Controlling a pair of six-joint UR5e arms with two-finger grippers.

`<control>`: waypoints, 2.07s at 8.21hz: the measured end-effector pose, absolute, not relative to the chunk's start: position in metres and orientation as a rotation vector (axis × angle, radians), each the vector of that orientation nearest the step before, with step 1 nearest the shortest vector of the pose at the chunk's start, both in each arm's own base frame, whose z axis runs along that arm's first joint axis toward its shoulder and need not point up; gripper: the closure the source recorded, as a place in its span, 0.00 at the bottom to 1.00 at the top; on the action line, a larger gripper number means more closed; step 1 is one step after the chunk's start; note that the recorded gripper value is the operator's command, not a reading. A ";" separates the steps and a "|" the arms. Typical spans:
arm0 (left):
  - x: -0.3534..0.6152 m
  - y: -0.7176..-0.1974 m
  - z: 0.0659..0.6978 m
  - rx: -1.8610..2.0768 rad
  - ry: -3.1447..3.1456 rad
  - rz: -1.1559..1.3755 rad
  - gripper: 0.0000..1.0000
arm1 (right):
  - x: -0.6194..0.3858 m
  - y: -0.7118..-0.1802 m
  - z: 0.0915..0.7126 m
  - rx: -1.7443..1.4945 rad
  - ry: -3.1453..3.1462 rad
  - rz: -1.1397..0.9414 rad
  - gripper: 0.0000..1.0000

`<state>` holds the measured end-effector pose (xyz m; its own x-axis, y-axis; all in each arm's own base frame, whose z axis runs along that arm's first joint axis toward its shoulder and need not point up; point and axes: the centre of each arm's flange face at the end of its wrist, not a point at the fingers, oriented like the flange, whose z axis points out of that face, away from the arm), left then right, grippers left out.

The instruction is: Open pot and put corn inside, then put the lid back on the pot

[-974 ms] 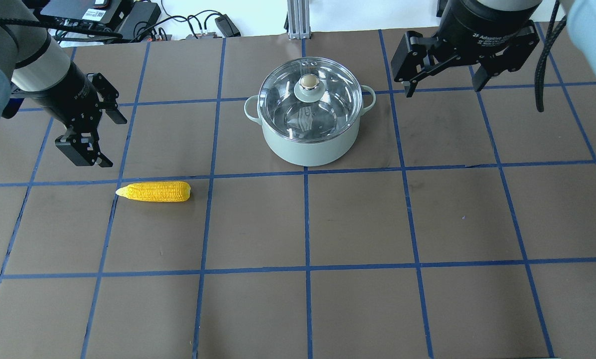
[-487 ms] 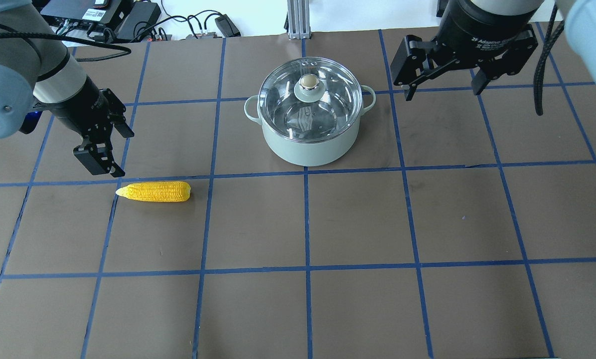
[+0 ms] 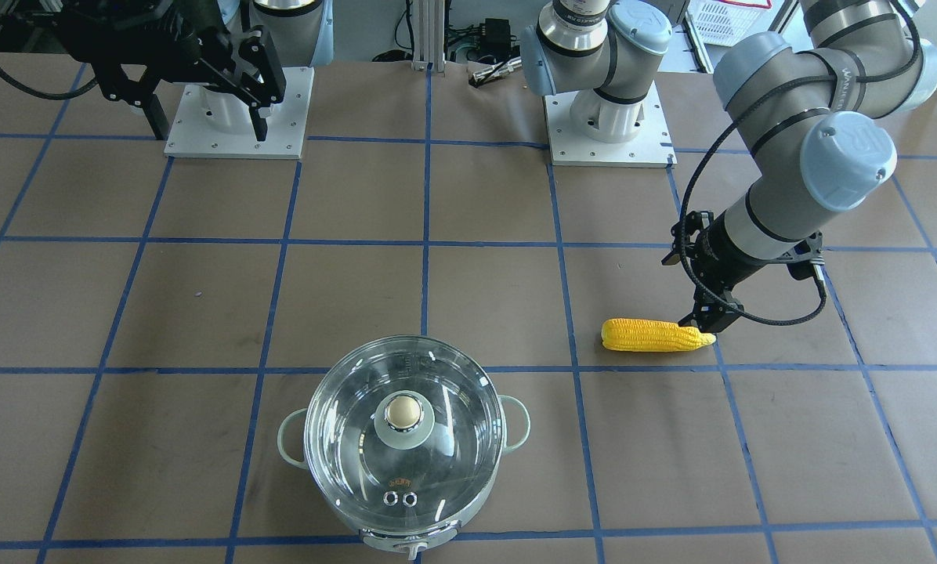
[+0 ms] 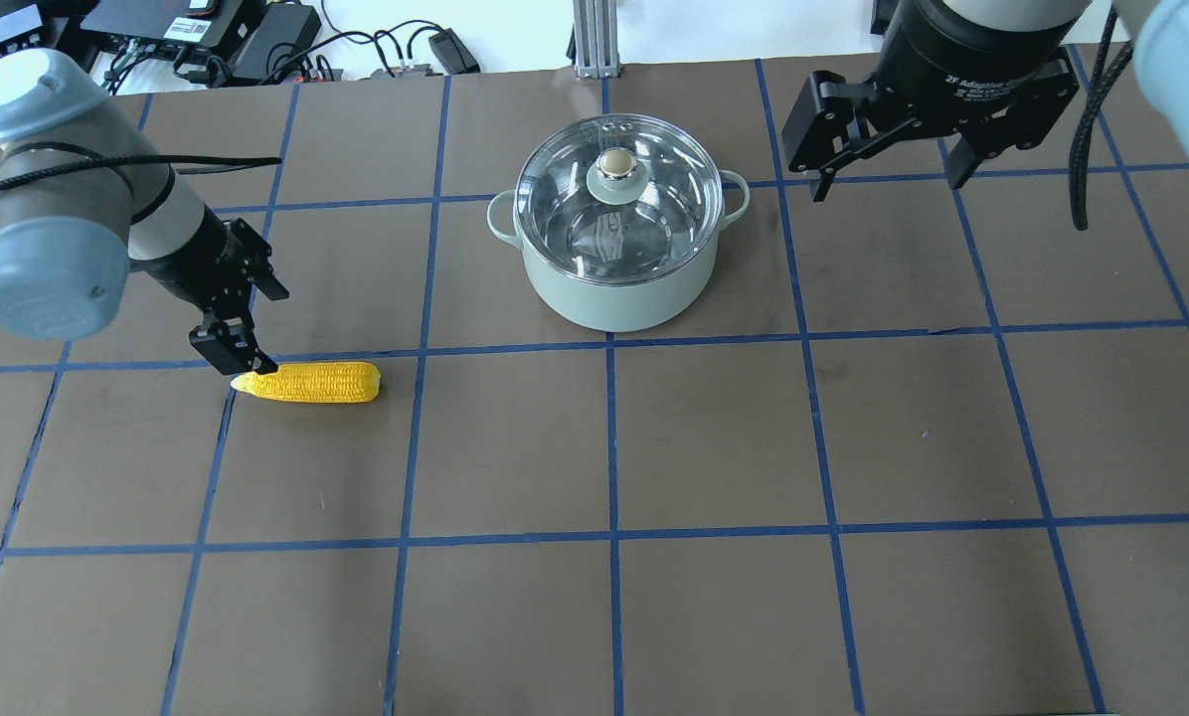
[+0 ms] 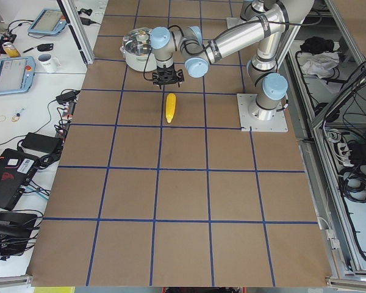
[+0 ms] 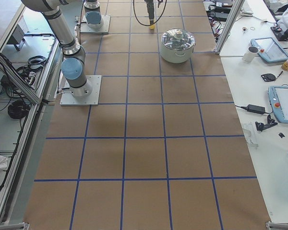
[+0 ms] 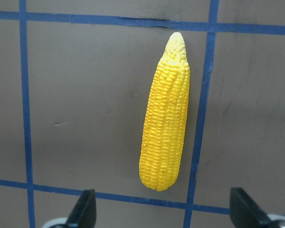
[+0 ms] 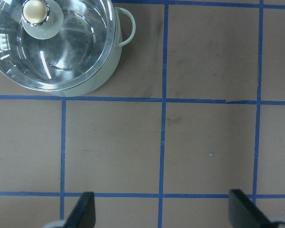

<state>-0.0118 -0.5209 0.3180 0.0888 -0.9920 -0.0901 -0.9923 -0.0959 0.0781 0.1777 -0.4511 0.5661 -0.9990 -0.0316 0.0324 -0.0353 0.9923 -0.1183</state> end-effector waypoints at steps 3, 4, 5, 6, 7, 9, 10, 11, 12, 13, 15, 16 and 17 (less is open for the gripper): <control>-0.012 -0.516 0.266 -2.334 2.129 0.133 0.00 | 0.179 -0.451 0.566 0.056 -3.110 0.187 0.00; -0.011 -0.516 0.256 -2.329 2.128 0.142 0.00 | 0.179 -0.451 0.566 0.057 -3.112 0.187 0.00; -0.011 -0.517 0.249 -2.318 2.134 0.148 0.00 | 0.179 -0.451 0.566 0.056 -3.112 0.186 0.00; -0.010 -0.519 0.243 -2.301 2.155 0.143 0.00 | 0.179 -0.451 0.566 0.057 -3.113 0.187 0.00; -0.009 -0.523 0.238 -2.278 2.187 0.129 0.00 | 0.179 -0.451 0.566 0.057 -3.113 0.186 0.00; 0.002 -0.528 0.226 -2.241 2.237 0.109 0.00 | 0.179 -0.451 0.566 0.057 -3.114 0.185 0.00; 0.006 -0.528 0.222 -2.236 2.241 0.112 0.00 | 0.179 -0.451 0.566 0.055 -3.114 0.185 0.00; 0.007 -0.526 0.219 -2.234 2.239 0.116 0.00 | 0.179 -0.451 0.566 0.054 -3.114 0.184 0.00; 0.008 -0.526 0.217 -2.234 2.237 0.119 0.00 | 0.179 -0.451 0.566 0.053 -3.114 0.184 0.00; 0.008 -0.525 0.215 -2.233 2.234 0.124 0.00 | 0.179 -0.451 0.566 0.053 -3.114 0.184 0.00; 0.008 -0.522 0.212 -2.233 2.227 0.136 0.00 | 0.179 -0.451 0.565 0.053 -3.115 0.182 0.00; 0.007 -0.521 0.210 -2.233 2.225 0.142 0.00 | 0.180 -0.451 0.565 0.053 -3.115 0.184 0.00; 0.007 -0.519 0.207 -2.233 2.222 0.153 0.00 | 0.179 -0.451 0.565 0.053 -3.115 0.184 0.00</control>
